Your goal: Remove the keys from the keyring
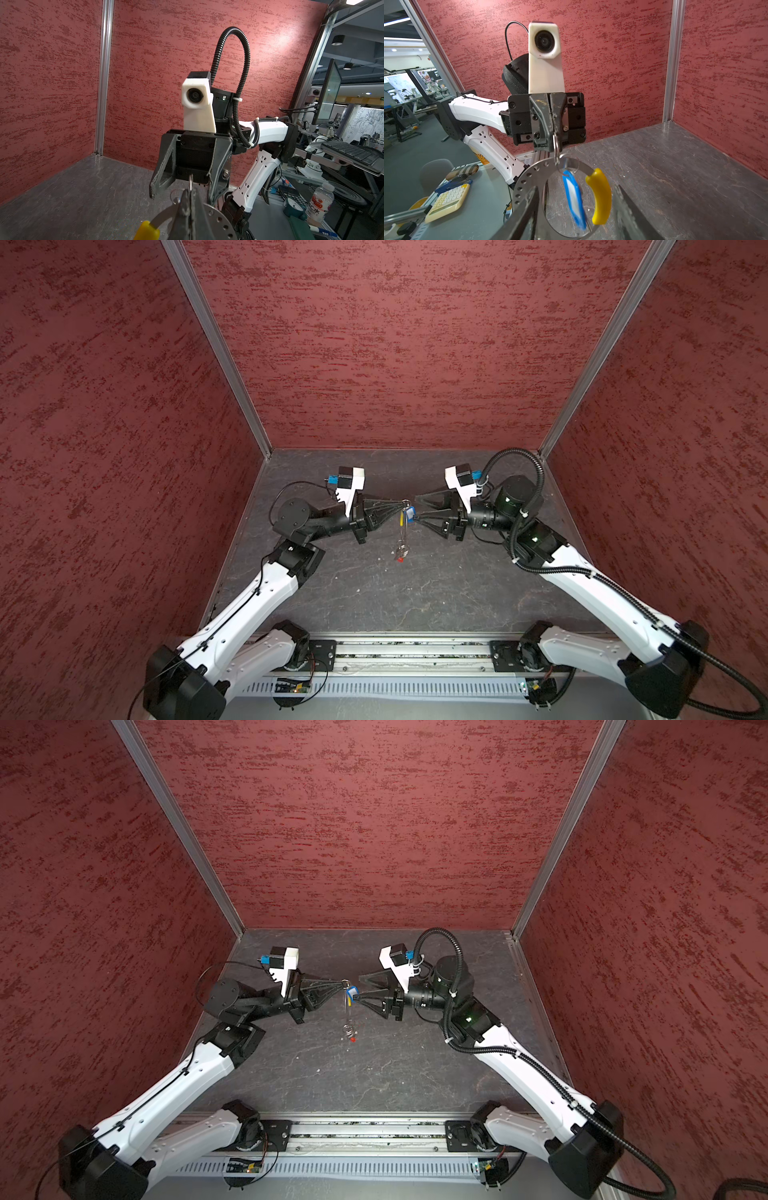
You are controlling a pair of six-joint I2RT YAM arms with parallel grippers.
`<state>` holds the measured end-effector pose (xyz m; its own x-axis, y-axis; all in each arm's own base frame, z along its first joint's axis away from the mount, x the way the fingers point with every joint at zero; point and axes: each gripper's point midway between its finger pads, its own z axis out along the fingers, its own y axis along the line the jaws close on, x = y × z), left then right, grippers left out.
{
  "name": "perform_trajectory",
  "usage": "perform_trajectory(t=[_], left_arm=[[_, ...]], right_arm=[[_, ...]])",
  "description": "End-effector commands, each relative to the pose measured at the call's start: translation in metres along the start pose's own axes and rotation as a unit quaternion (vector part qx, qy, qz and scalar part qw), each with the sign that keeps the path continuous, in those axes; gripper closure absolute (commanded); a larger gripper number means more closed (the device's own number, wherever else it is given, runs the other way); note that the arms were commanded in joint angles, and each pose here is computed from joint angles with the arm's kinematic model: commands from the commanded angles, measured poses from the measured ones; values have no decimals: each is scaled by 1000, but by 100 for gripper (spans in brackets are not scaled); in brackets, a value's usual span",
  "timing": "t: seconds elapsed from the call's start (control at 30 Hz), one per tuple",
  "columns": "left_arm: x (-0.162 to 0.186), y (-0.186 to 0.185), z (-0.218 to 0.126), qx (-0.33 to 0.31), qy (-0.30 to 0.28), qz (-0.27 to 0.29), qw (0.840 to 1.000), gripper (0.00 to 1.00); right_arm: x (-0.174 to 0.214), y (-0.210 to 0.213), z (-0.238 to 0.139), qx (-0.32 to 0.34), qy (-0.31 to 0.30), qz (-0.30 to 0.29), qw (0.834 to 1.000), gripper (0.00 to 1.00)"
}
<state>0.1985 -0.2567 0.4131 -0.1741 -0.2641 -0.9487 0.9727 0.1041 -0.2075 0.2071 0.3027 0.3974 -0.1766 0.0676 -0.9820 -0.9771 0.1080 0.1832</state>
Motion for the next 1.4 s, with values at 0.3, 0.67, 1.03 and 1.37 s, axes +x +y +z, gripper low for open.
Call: perform_trajectory(t=[0.3,0.67,1.03,1.37], left_arm=[[-6,-6,-2,7,-30,9,999,100],[-6,-7,0,7,-33,11,999,100],[-5,-5,-1,0,-33,10,999,100],[-4,-4,-1,-4,-31,10,999,100]], right_arm=[[-55,22,-12,-50,-149,9,987,51],[-42,16,9,-69,-125,43,989,66],[-35,23,15,-89,-112,46,989,85],[-34,21,12,-74,-118,44,989,75]])
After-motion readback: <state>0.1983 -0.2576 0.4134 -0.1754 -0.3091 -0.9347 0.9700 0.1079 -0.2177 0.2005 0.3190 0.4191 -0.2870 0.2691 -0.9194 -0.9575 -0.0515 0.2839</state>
